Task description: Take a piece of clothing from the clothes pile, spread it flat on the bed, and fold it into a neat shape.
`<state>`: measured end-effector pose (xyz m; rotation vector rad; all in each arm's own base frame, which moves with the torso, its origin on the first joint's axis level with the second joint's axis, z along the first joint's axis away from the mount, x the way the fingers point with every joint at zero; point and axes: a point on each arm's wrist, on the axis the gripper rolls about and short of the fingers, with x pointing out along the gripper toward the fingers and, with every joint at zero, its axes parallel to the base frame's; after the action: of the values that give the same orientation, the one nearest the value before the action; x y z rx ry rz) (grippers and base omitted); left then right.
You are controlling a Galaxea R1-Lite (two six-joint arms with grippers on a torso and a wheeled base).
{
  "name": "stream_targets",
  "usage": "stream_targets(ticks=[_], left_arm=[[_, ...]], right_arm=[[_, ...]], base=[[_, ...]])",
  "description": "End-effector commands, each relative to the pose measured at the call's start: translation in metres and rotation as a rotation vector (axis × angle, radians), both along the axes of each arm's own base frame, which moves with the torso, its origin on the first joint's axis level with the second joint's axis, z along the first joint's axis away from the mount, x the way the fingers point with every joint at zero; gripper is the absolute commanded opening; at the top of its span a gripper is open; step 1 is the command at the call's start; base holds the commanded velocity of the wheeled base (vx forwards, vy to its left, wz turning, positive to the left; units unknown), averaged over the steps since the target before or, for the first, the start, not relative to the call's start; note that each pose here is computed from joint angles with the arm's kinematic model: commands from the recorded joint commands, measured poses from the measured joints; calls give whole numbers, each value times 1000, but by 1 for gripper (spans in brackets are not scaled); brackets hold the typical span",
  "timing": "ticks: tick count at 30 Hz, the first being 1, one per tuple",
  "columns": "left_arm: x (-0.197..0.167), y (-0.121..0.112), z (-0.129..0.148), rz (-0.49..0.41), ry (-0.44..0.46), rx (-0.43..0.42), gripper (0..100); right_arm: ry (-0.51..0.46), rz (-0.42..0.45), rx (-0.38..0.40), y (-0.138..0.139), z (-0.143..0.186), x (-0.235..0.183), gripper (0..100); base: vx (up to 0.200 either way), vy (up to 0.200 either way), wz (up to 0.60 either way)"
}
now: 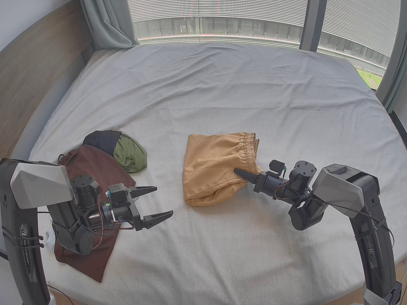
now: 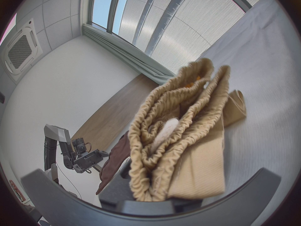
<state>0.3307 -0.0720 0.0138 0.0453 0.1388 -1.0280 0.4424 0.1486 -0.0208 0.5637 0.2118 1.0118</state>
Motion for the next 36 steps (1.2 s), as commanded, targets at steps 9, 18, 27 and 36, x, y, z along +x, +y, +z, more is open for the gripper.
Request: stream_targets(ticks=[9,18,27,36], left_arm=[[0,0,-1,0,2,1,100],[0,0,-1,0,-1,0,100],[0,0,-1,0,0,0,100],[0,0,0,0,-1,0,100]], right_arm=[[35,-27,-31,-1,-23,-4,0],[40,-28,-36,-1,-26,-5,0],[29,-33,-50,-4,-25,-7,0],[51,-33,-66,-5,-30,-13,100]], base=[[0,0,0],[0,0,0],[0,0,0],[0,0,0]])
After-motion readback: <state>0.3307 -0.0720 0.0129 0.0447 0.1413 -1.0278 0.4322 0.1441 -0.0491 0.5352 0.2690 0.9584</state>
